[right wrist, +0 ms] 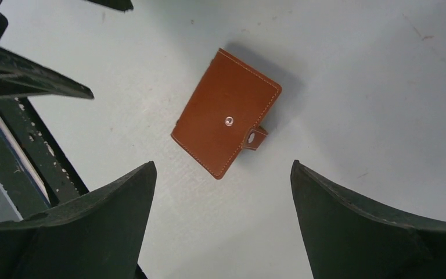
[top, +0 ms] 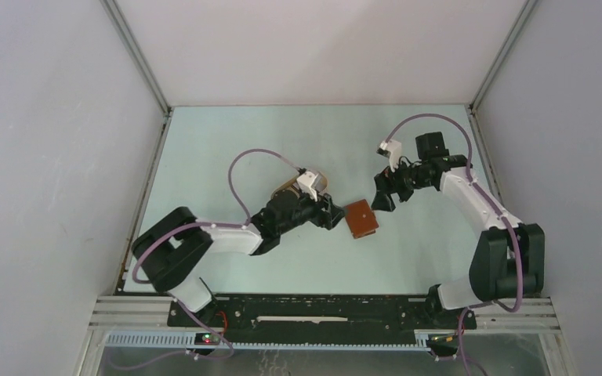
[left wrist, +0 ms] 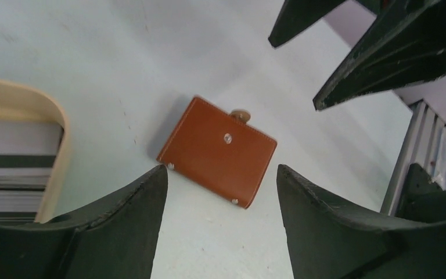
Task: Put the credit cards into the card holder
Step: Close the card holder at the center of the board.
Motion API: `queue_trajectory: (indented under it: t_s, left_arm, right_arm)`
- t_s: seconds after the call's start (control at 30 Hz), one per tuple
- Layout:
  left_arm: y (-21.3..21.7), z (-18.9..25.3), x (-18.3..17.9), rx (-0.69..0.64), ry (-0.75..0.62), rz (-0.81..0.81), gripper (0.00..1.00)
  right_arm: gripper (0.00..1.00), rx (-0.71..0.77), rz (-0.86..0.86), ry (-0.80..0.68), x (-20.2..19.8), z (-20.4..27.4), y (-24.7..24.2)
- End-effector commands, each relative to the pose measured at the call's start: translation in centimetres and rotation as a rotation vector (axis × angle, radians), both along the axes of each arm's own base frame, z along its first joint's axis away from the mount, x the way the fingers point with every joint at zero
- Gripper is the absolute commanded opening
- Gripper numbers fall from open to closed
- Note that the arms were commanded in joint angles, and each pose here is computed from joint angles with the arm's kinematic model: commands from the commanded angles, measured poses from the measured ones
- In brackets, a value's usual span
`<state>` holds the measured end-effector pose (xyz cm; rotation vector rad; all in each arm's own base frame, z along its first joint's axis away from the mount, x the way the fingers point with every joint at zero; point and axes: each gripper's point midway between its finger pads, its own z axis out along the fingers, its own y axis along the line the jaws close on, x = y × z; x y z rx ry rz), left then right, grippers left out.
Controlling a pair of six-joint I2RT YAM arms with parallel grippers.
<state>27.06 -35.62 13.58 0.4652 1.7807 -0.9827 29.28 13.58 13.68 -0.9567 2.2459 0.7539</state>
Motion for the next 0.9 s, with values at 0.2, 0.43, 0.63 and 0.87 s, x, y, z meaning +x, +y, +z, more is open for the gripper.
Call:
queue_trajectory:
  t_s: [0.2,0.43,0.63,0.87]
  left_arm:
    - [-2.9,-2.6,1.1,0.050,0.106,0.009,0.63]
    - [-3.6,-4.2,1.9,0.192,0.093,0.083,0.58]
    - [-5.0,-5.3,1.9,0.193,0.131,0.050,0.47]
    - [-5.6,-5.6,1.9,0.197,0.137,0.035,0.45]
  right_arm:
    - [0.67,-0.130,-0.049,0.158,1.4,-4.4,0.4]
    - [0.52,-0.157,-0.097,0.203,2.1,-6.1,0.7]
    - [0.39,-0.160,-0.109,0.230,2.3,-6.5,1.0]
    - [0.37,-0.167,-0.103,0.245,2.2,-6.8,1.4]
